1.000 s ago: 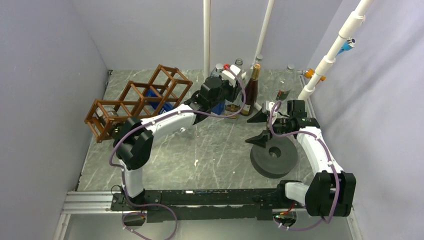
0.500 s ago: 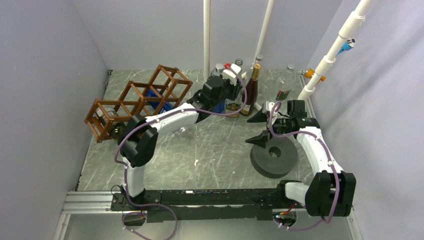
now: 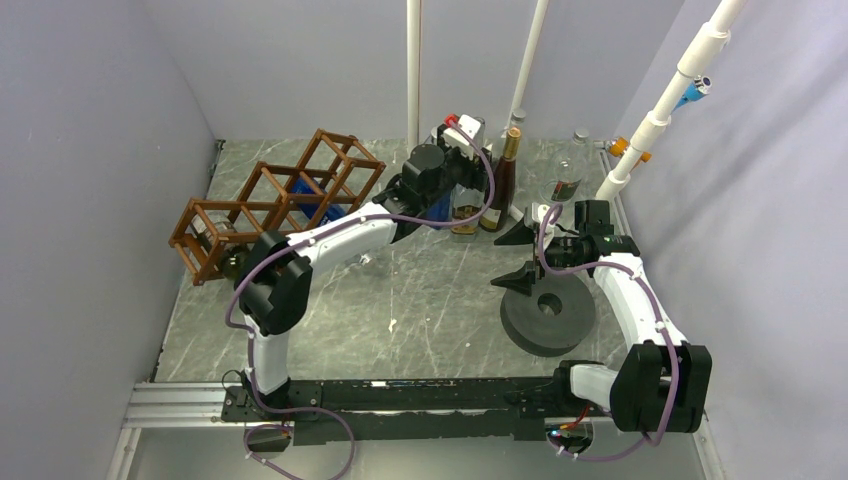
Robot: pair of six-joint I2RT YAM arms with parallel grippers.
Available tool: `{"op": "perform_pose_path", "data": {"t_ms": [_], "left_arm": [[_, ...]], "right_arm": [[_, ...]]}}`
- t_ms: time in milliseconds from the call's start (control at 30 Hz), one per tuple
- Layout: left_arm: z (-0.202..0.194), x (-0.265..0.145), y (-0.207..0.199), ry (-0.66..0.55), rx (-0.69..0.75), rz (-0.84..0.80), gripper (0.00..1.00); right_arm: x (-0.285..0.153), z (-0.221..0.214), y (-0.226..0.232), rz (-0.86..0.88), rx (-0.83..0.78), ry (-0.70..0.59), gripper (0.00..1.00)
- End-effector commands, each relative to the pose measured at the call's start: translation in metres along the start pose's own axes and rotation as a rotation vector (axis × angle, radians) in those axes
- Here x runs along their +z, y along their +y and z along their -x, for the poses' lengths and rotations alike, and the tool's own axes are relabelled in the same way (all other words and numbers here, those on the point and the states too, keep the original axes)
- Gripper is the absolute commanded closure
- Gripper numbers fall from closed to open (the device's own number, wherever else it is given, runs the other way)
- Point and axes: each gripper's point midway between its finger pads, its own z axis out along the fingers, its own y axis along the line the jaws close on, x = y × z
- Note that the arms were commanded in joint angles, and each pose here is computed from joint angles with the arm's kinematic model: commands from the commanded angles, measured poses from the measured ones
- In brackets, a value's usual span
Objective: Take the wine bottle off the wine rack
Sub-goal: Place the wine bottle at the center of the board.
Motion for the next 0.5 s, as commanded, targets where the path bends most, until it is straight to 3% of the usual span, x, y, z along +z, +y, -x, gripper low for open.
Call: {"op": "perform_pose_path", "data": {"t_ms": [0, 367, 467], "left_arm": [[0.067, -0.010, -0.003, -0.133, -0.033, 0.000, 0.24], [0.097, -0.029, -0.005, -0.148, -0.064, -0.007, 0.10], [0.103, -0.036, -0.007, -0.149, -0.083, -0.017, 0.03]], "right_arm": [[-0.002, 0.015, -0.005, 0.002, -0.061, -0.029, 0.00], [-0.002, 0.015, -0.005, 0.003, -0.061, -0.030, 0.00], [-0.002, 0.014, -0.005, 0.001, -0.062, -0.028, 0.00]]}}
